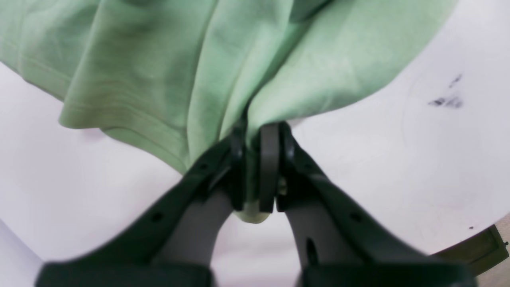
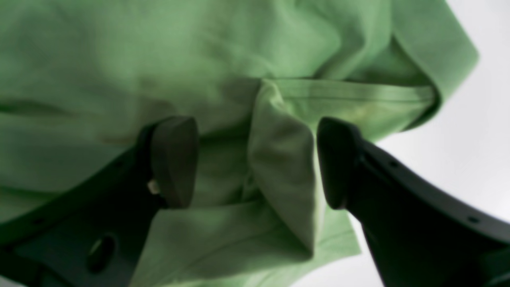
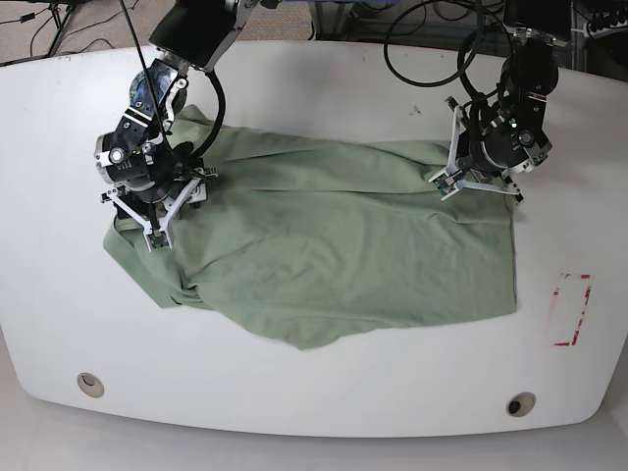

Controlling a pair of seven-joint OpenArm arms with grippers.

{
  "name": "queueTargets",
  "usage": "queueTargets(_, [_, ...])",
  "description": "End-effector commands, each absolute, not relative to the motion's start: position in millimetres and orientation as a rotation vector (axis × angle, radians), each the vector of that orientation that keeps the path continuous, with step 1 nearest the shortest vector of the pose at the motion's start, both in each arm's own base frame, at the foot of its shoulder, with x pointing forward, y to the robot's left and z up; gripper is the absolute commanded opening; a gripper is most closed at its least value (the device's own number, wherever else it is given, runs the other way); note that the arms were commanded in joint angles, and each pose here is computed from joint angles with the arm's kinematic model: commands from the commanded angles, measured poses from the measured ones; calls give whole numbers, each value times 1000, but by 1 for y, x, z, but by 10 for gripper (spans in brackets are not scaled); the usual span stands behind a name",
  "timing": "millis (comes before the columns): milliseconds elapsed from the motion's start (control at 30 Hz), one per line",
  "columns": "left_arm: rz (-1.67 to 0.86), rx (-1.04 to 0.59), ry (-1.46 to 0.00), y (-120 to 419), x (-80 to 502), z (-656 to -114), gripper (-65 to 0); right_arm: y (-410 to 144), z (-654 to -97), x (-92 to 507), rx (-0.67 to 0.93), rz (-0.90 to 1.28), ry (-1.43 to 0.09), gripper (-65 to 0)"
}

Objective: Layout the t-shirt on the table in an organized manner, then fold the t-shirt properly
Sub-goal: 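Regrasp the shirt edge with the right gripper beside its current hold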

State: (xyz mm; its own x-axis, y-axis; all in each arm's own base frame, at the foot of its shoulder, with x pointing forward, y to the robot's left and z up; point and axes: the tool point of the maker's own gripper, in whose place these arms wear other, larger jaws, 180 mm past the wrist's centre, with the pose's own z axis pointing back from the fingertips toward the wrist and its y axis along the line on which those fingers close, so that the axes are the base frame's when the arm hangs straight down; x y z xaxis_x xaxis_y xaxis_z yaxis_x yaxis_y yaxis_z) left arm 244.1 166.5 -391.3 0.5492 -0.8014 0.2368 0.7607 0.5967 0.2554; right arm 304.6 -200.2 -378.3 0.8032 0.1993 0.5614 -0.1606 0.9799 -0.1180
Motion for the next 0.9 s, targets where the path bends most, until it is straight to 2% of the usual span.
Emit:
queueTargets(0, [-928,146,-375,169,252,-383,-643,-201,-367,319,-63,194,-666,-252])
queueTargets(200, [-927,149,-375,170,252,-383,-643,-210,-369,321,-63,164,-688,-279])
queueTargets(567, [-933,162,-368,176,252,-382,-643,-240,-379,317,-79,105,-661,-518])
queueTargets(700, [-933,165,-368,177,252,-382,-643,-241,-379,316,-85,106,-656,-650])
queueTargets(867, [-933,166,-367,177,252,-382,-643,-245,-364,314,-124,109,-689,-650])
